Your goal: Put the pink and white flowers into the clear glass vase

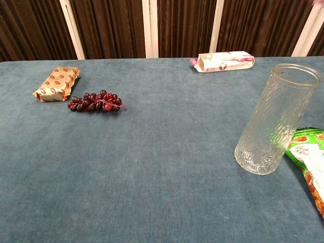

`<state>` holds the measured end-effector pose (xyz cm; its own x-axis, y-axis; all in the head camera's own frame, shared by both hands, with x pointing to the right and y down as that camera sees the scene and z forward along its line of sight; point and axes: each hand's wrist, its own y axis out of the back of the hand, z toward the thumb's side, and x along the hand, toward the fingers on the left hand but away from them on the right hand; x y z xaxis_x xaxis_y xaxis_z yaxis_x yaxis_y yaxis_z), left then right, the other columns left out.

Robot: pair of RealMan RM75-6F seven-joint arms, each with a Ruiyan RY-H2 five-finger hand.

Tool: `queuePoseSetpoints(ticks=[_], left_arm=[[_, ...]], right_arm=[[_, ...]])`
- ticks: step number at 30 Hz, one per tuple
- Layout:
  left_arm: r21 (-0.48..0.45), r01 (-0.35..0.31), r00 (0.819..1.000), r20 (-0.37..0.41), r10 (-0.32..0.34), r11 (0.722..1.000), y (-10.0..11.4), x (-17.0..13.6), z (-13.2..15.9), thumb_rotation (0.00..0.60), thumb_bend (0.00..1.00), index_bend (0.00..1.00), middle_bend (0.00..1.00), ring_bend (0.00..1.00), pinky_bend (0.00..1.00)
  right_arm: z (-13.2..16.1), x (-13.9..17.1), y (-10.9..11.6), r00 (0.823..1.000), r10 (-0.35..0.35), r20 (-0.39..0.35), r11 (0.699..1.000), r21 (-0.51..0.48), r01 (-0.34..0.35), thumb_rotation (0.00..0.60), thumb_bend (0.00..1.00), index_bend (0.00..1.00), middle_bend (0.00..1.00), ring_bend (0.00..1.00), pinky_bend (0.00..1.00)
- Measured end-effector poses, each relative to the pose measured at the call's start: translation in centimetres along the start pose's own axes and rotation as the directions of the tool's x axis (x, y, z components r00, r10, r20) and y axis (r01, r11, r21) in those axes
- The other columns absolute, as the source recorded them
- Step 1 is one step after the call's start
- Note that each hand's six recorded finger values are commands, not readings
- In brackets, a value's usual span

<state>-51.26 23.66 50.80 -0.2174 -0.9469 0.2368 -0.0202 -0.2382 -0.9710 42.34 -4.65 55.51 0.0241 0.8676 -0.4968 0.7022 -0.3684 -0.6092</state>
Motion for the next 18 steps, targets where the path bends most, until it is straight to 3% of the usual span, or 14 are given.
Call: queuePoseSetpoints(ticks=[4, 12, 18], left_arm=[[-0.009, 0.003, 1.000, 0.003, -0.003, 1.000, 0.0, 0.0, 0.0, 0.600, 0.20, 0.10, 0.03, 0.00, 0.02], [-0.041, -0.020, 1.000, 0.023, 0.021, 0.999, 0.5, 0.1, 0.1, 0.600, 0.20, 0.10, 0.02, 0.00, 0.02], [-0.099, -0.078, 0.995, 0.050, 0.083, 0.992, 1.4, 0.0, 0.2, 0.600, 0.20, 0.10, 0.02, 0.00, 0.02]], right_arm=[[2.7, 2.2, 2.1, 0.999, 0.005, -0.051, 0.998, -0.057, -0.008, 0.600, 0.20, 0.53, 0.44, 0.47, 0.04], [9.5, 6.3, 3.1, 0.988, 0.060, -0.145, 0.973, -0.214, -0.091, 0.600, 0.20, 0.54, 0.46, 0.48, 0.04], [12.5, 7.3, 3.2, 0.989, 0.058, -0.139, 0.938, -0.331, -0.102, 0.600, 0.20, 0.55, 0.46, 0.48, 0.05]])
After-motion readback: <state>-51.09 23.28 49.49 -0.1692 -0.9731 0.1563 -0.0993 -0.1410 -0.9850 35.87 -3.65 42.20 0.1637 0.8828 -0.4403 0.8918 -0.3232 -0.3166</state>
